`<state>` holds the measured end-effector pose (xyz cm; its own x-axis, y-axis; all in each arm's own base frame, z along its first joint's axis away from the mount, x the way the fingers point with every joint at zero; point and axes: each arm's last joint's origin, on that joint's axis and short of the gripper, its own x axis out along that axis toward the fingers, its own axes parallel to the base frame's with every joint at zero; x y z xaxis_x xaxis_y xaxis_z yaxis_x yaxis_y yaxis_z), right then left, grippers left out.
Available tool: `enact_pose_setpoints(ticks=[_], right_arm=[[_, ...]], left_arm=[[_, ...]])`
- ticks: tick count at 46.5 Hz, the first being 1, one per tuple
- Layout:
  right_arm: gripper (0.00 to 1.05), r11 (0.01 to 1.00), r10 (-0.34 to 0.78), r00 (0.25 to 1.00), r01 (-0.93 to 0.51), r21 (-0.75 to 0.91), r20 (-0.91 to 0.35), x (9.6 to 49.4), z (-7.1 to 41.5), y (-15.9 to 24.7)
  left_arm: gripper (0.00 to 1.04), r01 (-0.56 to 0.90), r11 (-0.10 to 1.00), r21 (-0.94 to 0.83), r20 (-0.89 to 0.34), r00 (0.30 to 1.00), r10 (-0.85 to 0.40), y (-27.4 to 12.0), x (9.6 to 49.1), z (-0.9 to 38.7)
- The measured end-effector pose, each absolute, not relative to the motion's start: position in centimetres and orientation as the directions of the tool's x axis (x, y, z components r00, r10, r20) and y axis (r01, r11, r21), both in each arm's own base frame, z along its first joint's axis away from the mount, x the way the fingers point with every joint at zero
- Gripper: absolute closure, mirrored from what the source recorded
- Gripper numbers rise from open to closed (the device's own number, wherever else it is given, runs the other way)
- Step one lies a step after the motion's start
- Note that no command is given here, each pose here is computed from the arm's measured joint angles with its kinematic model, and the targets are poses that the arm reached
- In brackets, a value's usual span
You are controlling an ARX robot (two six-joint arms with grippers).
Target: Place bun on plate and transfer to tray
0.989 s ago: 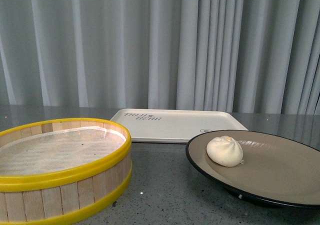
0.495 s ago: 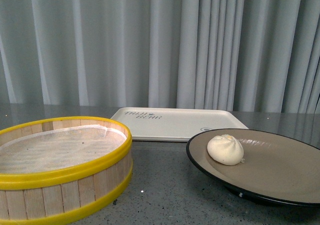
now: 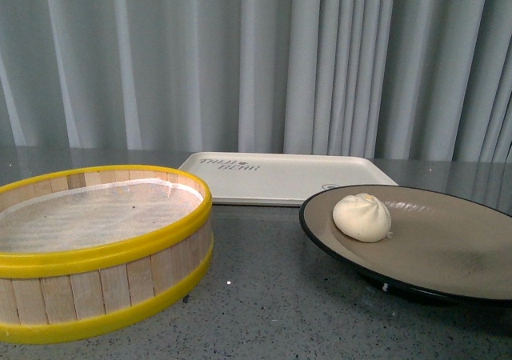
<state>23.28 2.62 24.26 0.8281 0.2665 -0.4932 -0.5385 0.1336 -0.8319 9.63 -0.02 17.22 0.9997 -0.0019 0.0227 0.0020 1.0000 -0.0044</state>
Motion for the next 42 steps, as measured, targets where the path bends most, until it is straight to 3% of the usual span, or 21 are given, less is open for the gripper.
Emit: enact_pose_setpoints(ticks=[35, 37, 42], right_arm=[[0.08, 0.129, 0.357, 0.806, -0.544, -0.829, -0.473, 26.5, 22.5, 5.7], [0.11, 0.132, 0.359, 0.804, -0.547, -0.827, -0.474, 26.6, 22.4, 5.7], [0.3, 0.13, 0.363, 0.794, -0.561, -0.818, -0.487, 26.7, 22.0, 5.9]], left_arm=[[0.07, 0.002, 1.0, -0.004, 0.023, 1.0, -0.002, 0.0, 9.6, 17.2], [0.07, 0.002, 1.0, -0.004, 0.023, 1.0, -0.002, 0.0, 9.6, 17.2], [0.07, 0.002, 1.0, -0.004, 0.023, 1.0, -0.002, 0.0, 9.6, 17.2]])
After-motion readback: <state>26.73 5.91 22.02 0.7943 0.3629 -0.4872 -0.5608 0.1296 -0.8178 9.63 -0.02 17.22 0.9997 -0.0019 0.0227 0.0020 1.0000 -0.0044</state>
